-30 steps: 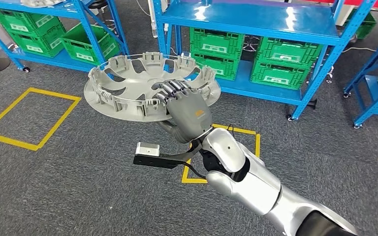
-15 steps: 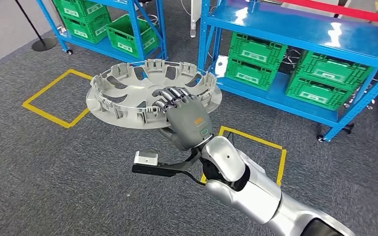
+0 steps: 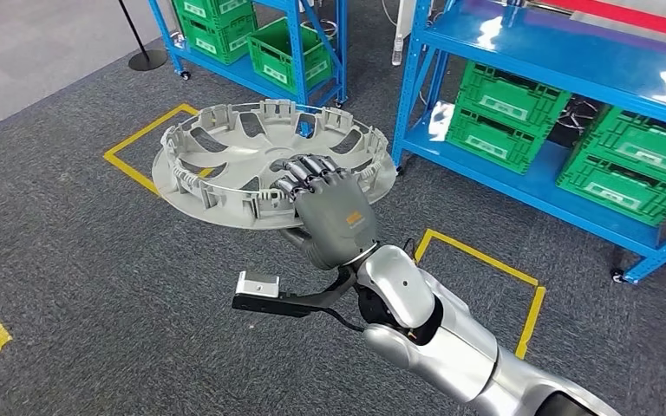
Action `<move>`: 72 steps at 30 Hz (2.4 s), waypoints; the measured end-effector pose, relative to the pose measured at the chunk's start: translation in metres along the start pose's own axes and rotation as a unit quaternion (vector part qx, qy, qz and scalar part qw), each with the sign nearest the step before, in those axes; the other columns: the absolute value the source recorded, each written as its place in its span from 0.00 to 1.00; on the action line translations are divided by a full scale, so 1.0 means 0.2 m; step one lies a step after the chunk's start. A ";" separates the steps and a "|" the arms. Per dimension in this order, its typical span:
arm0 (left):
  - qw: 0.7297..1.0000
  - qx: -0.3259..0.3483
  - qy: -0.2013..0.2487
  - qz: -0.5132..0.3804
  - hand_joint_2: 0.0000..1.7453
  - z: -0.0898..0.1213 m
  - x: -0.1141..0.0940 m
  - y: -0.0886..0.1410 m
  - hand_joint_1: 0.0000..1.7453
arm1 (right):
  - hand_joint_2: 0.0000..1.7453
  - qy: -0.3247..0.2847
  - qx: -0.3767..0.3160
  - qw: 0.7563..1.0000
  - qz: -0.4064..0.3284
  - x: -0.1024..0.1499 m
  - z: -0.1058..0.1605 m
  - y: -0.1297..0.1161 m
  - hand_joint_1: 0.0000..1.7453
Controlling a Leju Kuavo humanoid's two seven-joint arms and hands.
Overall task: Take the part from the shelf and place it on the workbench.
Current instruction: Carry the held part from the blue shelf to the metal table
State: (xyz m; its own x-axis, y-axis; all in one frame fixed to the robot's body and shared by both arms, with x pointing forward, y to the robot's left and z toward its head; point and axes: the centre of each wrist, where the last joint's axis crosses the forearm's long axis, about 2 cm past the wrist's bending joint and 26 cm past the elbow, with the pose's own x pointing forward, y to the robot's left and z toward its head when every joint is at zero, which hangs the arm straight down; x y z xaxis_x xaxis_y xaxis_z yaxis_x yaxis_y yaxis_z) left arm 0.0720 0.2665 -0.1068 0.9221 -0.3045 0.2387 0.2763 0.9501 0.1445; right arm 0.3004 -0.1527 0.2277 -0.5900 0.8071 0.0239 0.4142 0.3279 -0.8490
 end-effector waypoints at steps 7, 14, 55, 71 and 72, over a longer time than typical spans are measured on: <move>1.000 -0.005 -0.007 -0.001 1.00 0.00 0.03 0.01 0.00 | 1.00 -0.002 -0.003 1.000 0.003 -0.01 -0.02 -0.02 1.00; 1.000 -0.004 -0.010 0.005 1.00 0.00 0.03 0.01 0.00 | 1.00 -0.012 0.000 1.000 0.006 -0.02 -0.04 -0.02 1.00; 1.000 0.004 -0.005 0.017 1.00 0.00 -0.04 0.04 0.00 | 1.00 -0.041 -0.004 0.999 -0.017 0.04 -0.17 0.01 1.00; 1.000 0.004 -0.004 0.022 1.00 0.00 -0.04 0.04 0.00 | 1.00 -0.039 0.002 0.999 -0.015 0.03 -0.17 0.03 1.00; 1.000 0.004 -0.004 0.023 1.00 0.00 -0.04 0.03 0.00 | 1.00 -0.038 0.004 0.999 -0.014 0.03 -0.17 0.03 1.00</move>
State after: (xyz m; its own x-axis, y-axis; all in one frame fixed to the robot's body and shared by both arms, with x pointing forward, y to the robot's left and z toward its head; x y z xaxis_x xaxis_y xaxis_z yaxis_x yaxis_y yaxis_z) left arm 0.0668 0.2751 -0.1080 0.9315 -0.2610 0.2535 0.2314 0.9626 0.1407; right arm 0.3225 -0.1298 0.2401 -0.6528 0.7575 0.0082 0.3914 0.3466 -0.8524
